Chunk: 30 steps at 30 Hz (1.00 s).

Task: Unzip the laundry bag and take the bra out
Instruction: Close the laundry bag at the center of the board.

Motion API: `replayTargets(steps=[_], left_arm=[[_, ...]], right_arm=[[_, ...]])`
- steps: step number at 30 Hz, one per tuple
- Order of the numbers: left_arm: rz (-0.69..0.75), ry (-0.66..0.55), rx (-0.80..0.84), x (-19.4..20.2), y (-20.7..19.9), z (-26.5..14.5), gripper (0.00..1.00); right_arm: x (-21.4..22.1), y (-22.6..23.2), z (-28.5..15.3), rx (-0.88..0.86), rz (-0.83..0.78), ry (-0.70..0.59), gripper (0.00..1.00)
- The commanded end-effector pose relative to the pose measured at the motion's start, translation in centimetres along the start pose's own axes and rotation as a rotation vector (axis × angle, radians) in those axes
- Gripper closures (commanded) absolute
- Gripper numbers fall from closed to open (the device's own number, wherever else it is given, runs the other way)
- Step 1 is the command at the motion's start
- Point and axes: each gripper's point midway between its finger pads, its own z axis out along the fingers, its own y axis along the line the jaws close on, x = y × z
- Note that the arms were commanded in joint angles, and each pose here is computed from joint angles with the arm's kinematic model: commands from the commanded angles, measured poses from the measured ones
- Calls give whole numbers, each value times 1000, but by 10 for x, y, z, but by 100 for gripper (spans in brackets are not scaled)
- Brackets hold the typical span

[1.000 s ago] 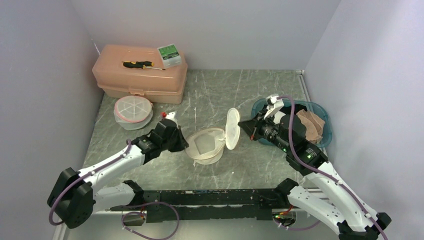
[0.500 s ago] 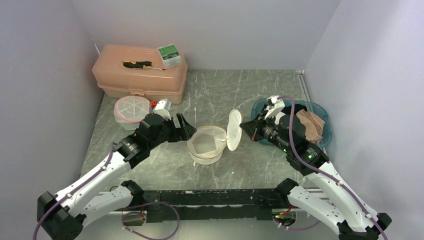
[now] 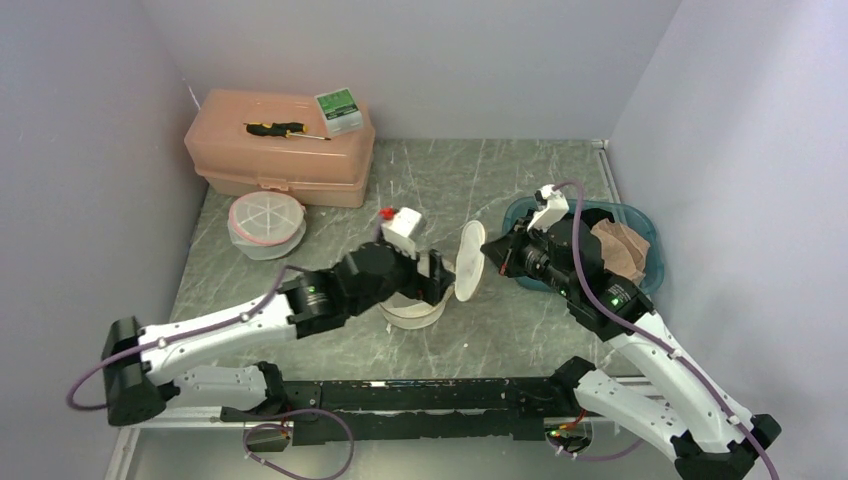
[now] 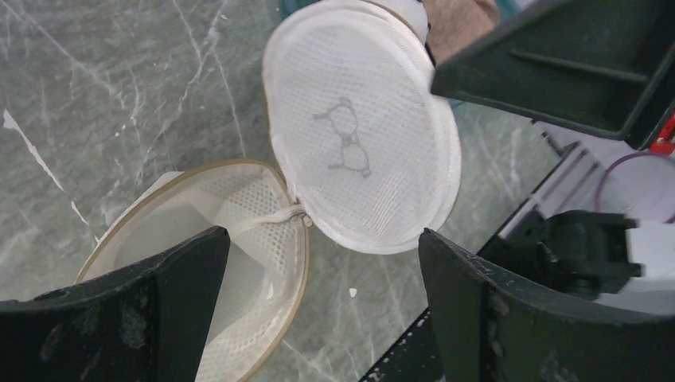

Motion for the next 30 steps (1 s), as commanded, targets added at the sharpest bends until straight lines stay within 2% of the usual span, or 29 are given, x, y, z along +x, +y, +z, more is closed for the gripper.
replayTargets(steps=[1,5,13,16,20,25,30], left_arm=[[157,-115,-30,-23,-35,15,6],[243,-113,-81,-18,-45,30,6],[291,-93,-97,-8,-55,53,6],[289,-81,-118,-2,-53,59,12],[288,-68,-136,5,-49,64,28],[268,-71,-133,10,-46,62,55],[253,-88,-106,9,-48,58,91]], right_arm=[[-18,7,-7,4,29,-44,100],[-17,7,-5,9,36,-42,100],[-18,8,-5,5,54,-42,100],[-18,9,-4,3,60,-42,100],[-15,12,-2,-13,68,-34,100],[-13,12,-1,-18,71,-24,100],[-15,15,-4,-37,72,-40,100]])
